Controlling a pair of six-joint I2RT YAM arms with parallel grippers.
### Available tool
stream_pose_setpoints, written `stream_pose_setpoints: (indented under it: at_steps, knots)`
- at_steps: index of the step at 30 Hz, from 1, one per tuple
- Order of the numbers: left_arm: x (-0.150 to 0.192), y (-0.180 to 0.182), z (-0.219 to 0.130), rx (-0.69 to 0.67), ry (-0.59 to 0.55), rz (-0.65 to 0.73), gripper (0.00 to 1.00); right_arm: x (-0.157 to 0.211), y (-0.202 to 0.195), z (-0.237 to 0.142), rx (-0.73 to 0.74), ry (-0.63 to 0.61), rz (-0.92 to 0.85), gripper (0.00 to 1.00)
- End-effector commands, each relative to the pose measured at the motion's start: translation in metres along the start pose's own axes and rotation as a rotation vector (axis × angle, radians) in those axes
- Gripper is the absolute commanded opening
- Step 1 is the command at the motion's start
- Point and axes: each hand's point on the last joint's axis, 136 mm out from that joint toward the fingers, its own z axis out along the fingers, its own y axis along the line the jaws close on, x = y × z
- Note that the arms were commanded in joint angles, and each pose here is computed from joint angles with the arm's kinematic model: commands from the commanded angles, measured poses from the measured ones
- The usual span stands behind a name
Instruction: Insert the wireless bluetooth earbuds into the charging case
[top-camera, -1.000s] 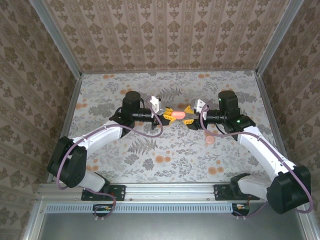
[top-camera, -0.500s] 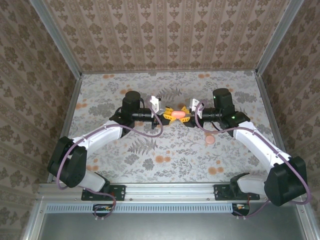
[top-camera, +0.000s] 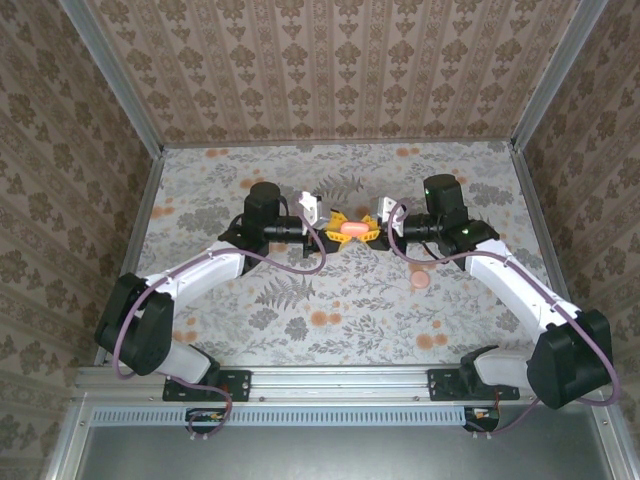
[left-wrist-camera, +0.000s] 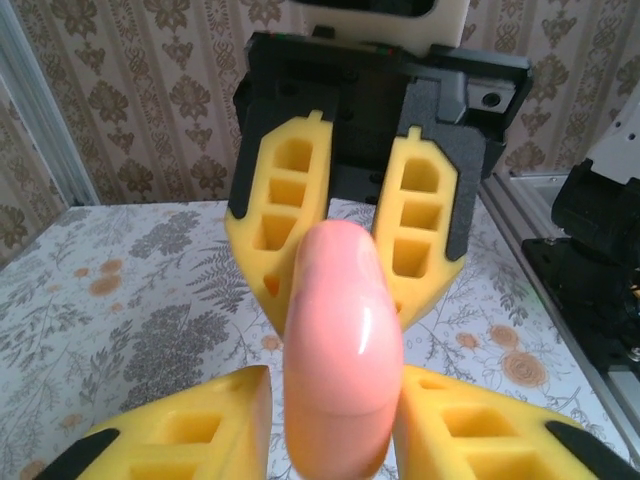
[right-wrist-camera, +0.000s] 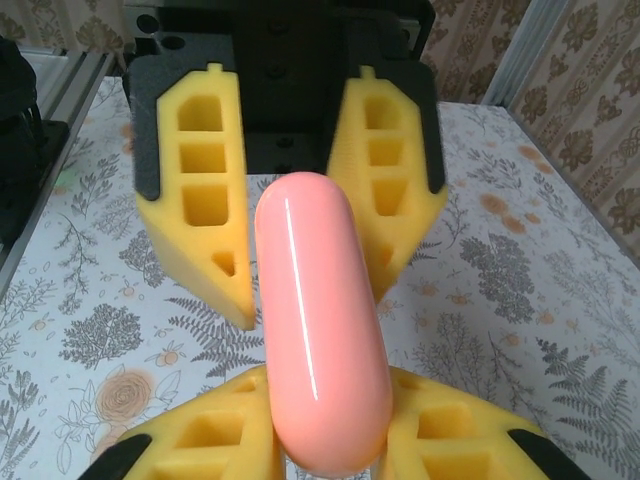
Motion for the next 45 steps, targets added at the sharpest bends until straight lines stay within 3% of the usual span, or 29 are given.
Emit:
stream_pose_setpoints:
  at_steps: [1,7,14,21,31,45]
  knots:
    - [-0.006,-0.004,-0.005,-0.023,0.000,0.026,0.48,-0.010,0.001,-0.002,-0.018,-0.006,-0.045,0.21]
    - [-0.002,-0.001,-0.009,-0.059,0.031,0.033,0.64,-0.002,0.004,-0.001,-0.032,0.028,-0.015,0.21]
    - [0.005,0.021,-0.023,-0.220,0.065,-0.015,0.68,0.020,0.011,0.000,-0.073,0.146,0.159,0.21]
    - [0.023,0.056,-0.055,-0.485,0.085,-0.137,0.71,0.050,0.019,-0.004,-0.027,0.278,0.457,0.22]
    - [0.088,0.106,-0.118,-0.937,0.284,-0.407,0.71,0.100,0.034,-0.001,-0.018,0.494,0.816,0.20]
    - [0.107,0.109,-0.138,-1.007,0.306,-0.486,0.71,0.171,0.077,0.004,-0.162,0.885,1.229,0.16]
